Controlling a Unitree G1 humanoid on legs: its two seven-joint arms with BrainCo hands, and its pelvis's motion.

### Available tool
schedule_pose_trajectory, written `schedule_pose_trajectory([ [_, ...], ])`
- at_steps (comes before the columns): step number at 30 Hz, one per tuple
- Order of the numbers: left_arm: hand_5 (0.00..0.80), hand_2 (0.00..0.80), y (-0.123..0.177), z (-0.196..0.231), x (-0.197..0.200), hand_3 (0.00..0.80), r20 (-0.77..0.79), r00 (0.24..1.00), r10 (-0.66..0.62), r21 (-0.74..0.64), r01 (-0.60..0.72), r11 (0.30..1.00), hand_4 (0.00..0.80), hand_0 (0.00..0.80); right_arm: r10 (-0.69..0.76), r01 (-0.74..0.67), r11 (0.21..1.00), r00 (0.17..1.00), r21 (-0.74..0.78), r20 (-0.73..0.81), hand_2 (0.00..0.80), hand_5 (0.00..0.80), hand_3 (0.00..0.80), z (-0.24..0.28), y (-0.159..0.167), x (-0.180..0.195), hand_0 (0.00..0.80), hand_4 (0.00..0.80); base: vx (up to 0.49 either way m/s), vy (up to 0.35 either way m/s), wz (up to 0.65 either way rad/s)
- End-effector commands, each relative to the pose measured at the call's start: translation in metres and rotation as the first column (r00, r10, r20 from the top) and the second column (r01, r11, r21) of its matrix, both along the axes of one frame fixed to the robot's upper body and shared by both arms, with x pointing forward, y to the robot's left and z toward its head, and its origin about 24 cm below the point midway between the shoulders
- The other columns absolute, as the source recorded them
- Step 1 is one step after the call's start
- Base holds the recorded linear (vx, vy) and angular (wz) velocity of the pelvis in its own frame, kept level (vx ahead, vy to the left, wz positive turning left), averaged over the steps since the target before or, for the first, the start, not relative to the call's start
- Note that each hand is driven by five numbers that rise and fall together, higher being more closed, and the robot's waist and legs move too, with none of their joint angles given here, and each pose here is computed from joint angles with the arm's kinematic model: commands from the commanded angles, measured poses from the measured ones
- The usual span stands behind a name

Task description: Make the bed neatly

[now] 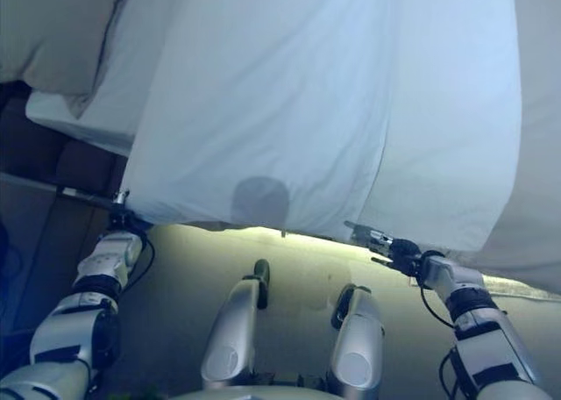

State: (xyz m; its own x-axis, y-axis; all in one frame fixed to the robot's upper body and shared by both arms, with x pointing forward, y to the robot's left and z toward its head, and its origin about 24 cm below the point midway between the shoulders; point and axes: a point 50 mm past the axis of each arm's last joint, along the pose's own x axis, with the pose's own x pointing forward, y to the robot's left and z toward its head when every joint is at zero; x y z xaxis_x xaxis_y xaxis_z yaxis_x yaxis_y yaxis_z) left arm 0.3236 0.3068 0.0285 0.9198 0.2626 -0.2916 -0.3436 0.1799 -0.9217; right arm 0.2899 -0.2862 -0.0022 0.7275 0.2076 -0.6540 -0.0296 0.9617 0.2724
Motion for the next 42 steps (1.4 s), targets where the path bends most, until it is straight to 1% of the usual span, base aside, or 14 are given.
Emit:
schedule_pose_trajectory([
  [1, 0.800, 0.800, 0.087, -0.030, -0.089, 0.800, -0.166, 0.930, 0.328, 0.092, -0.316, 0.944, 0.800, 0.800, -0.014, 0.008, 0.997, 0.997, 0.075, 0.082, 0.000, 0.000, 0.000, 0.013, 0.001, 0.009, 0.000, 0.000, -0.094, 0.117, 0.01],
  [11, 0.800, 0.800, 0.080, 0.001, -0.057, 0.800, -0.085, 0.951, 0.297, 0.081, -0.290, 0.954, 0.800, 0.800, 0.034, -0.043, 0.998, 0.976, 0.042, 0.214, 0.000, 0.000, 0.000, 0.054, -0.013, 0.024, 0.000, 0.000, -0.083, 0.111, 0.03],
  [20, 0.800, 0.800, 0.085, 0.013, -0.051, 0.800, -0.063, 0.944, 0.324, 0.054, -0.321, 0.946, 0.800, 0.800, 0.082, -0.091, 0.996, 0.959, 0.020, 0.271, 0.000, 0.000, 0.000, 0.077, -0.017, 0.030, 0.000, 0.000, -0.047, 0.082, 0.00],
  [21, 0.571, 0.571, 0.086, 0.013, -0.051, 0.571, -0.065, 0.942, 0.330, 0.052, -0.327, 0.944, 0.571, 0.571, 0.086, -0.094, 0.995, 0.957, 0.017, 0.276, 0.000, 0.000, 0.000, 0.079, -0.017, 0.030, 0.000, 0.000, -0.044, 0.045, -0.03],
  [22, 0.229, 0.229, 0.087, 0.015, -0.051, 0.229, -0.066, 0.941, 0.331, 0.049, -0.328, 0.943, 0.229, 0.229, 0.088, -0.096, 0.995, 0.956, 0.016, 0.281, 0.000, 0.000, 0.000, 0.080, -0.017, 0.030, 0.000, 0.000, -0.042, 0.023, -0.02],
  [23, 0.000, 0.000, 0.088, 0.018, -0.049, 0.000, -0.066, 0.941, 0.332, 0.051, -0.329, 0.943, 0.000, 0.000, 0.089, -0.097, 0.995, 0.954, 0.014, 0.285, 0.000, 0.000, 0.000, 0.081, -0.018, 0.030, 0.000, 0.000, -0.038, 0.008, -0.01],
  [29, 0.000, 0.000, 0.090, 0.020, -0.050, 0.000, -0.089, 0.936, 0.341, 0.057, -0.337, 0.940, 0.000, 0.000, 0.099, -0.115, 0.993, 0.943, 0.030, 0.317, 0.000, 0.000, 0.000, 0.086, -0.013, 0.032, 0.000, 0.000, -0.018, -0.019, 0.08],
  [34, 0.000, 0.000, 0.091, 0.010, -0.058, 0.000, -0.124, 0.935, 0.334, 0.052, -0.330, 0.943, 0.000, 0.000, 0.110, -0.127, 0.991, 0.937, 0.031, 0.332, 0.000, 0.000, 0.000, 0.093, -0.010, 0.034, 0.000, 0.000, -0.005, -0.005, 0.09],
  [37, 0.000, 0.000, 0.085, 0.000, -0.061, 0.000, -0.134, 0.944, 0.301, 0.056, -0.296, 0.954, 0.000, 0.000, 0.113, -0.130, 0.991, 0.932, 0.026, 0.344, 0.000, 0.000, 0.000, 0.095, -0.007, 0.035, 0.000, 0.000, -0.032, 0.016, 0.12],
  [40, 0.000, 0.000, 0.078, -0.009, -0.063, 0.000, -0.137, 0.946, 0.293, 0.040, -0.291, 0.956, 0.000, 0.000, 0.118, -0.136, 0.990, 0.930, 0.028, 0.349, 0.000, 0.000, 0.000, 0.095, -0.004, 0.035, 0.000, 0.000, -0.035, -0.006, 0.04],
  [42, 0.000, 0.000, 0.074, -0.010, -0.062, 0.000, -0.103, 0.954, 0.283, 0.037, -0.280, 0.959, 0.000, 0.000, 0.122, -0.142, 0.989, 0.930, 0.036, 0.346, 0.000, 0.000, 0.000, 0.094, 0.001, 0.036, 0.000, 0.000, -0.022, -0.038, 0.01],
])
